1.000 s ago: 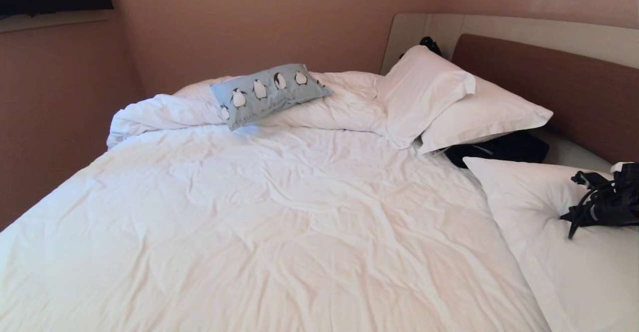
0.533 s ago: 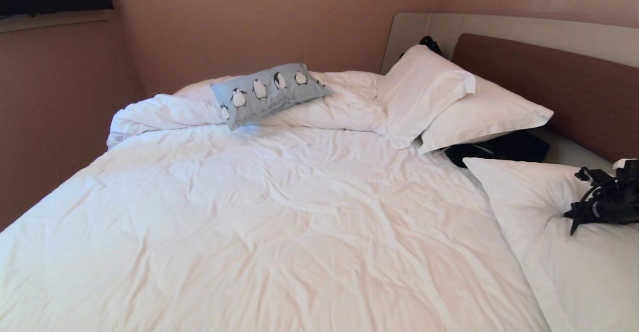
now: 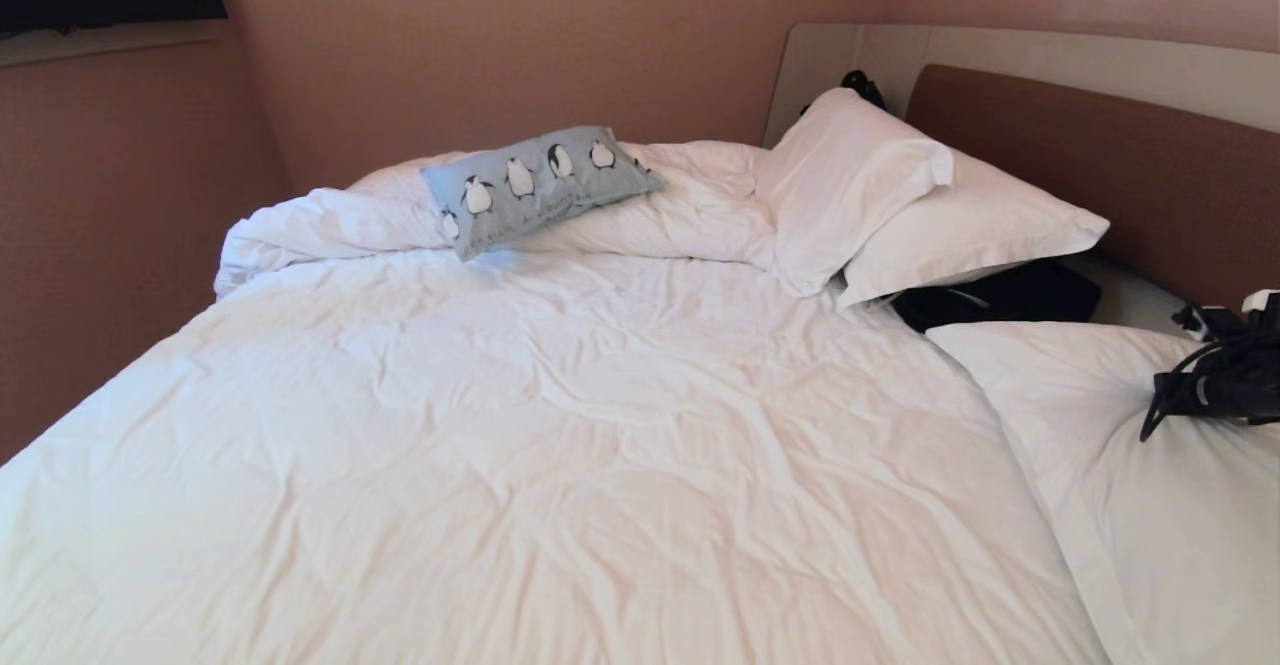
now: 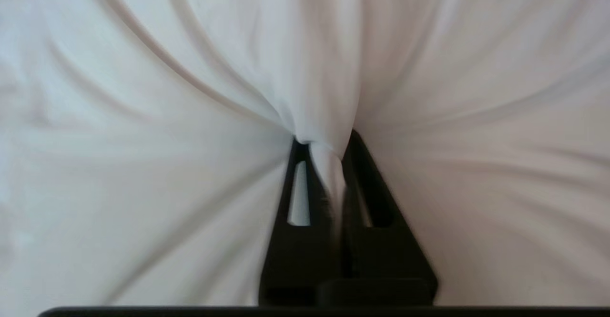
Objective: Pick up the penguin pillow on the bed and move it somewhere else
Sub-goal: Place the pillow at the bedside
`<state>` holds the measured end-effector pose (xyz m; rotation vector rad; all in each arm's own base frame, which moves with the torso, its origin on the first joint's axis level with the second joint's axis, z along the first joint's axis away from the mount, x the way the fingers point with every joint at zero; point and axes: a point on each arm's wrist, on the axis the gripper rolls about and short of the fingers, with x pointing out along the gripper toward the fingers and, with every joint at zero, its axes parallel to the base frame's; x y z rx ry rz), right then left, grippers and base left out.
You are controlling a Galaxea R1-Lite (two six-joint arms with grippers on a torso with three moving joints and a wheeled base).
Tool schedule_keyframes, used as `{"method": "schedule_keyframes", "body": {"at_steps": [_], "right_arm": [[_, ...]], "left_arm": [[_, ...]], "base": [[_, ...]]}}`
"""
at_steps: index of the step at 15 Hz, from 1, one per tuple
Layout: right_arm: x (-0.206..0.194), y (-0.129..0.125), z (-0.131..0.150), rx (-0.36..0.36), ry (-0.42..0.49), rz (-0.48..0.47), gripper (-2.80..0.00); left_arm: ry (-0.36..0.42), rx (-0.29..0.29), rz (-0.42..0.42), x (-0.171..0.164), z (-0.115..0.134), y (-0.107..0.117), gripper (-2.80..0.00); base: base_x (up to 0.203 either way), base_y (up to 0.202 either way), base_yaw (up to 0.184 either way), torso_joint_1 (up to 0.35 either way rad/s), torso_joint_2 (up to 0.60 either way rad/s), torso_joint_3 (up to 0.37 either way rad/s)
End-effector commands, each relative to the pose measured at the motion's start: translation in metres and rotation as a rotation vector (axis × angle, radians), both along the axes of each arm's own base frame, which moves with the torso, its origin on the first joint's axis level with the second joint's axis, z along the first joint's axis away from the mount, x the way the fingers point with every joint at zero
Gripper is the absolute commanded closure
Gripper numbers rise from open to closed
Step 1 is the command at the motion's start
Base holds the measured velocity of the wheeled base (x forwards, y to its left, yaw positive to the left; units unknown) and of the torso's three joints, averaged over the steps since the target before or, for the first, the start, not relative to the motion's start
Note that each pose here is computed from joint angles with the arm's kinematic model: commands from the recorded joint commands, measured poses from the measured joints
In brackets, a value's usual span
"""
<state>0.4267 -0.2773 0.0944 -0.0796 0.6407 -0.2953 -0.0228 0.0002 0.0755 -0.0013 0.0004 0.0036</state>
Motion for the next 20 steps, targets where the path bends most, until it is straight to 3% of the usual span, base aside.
{"method": "schedule_keyframes", "body": {"at_steps": [1,6,11,17,20], "right_arm": [[-0.001,0.009,0.032,0.038,-0.095,-0.038,0.0],[0.002,0.036,0.073,0.095,-0.206,-0.064,0.0],[-0.005,0.043,0.105,0.113,-0.315,-0.112,0.0],[-0.007,0.044,0.111,0.108,-0.333,-0.122,0.0],[-0.008,0.043,0.124,0.088,-0.405,-0.136,0.0]], "left_arm": [[0.0,0.0,0.001,0.0,0.0,0.0,0.0],[0.0,0.0,0.001,0.0,0.0,0.0,0.0],[0.0,0.0,0.001,0.0,0.0,0.0,0.0],[0.0,0.0,0.001,0.0,0.0,0.0,0.0],[0.001,0.0,0.001,0.0,0.0,0.0,0.0]], "base": [[0.0,0.0,0.0,0.0,0.0,0.0],[0.0,0.0,0.0,0.0,0.0,0.0],[0.0,0.0,0.0,0.0,0.0,0.0],[0.0,0.0,0.0,0.0,0.0,0.0],[0.0,0.0,0.0,0.0,0.0,0.0]]}}
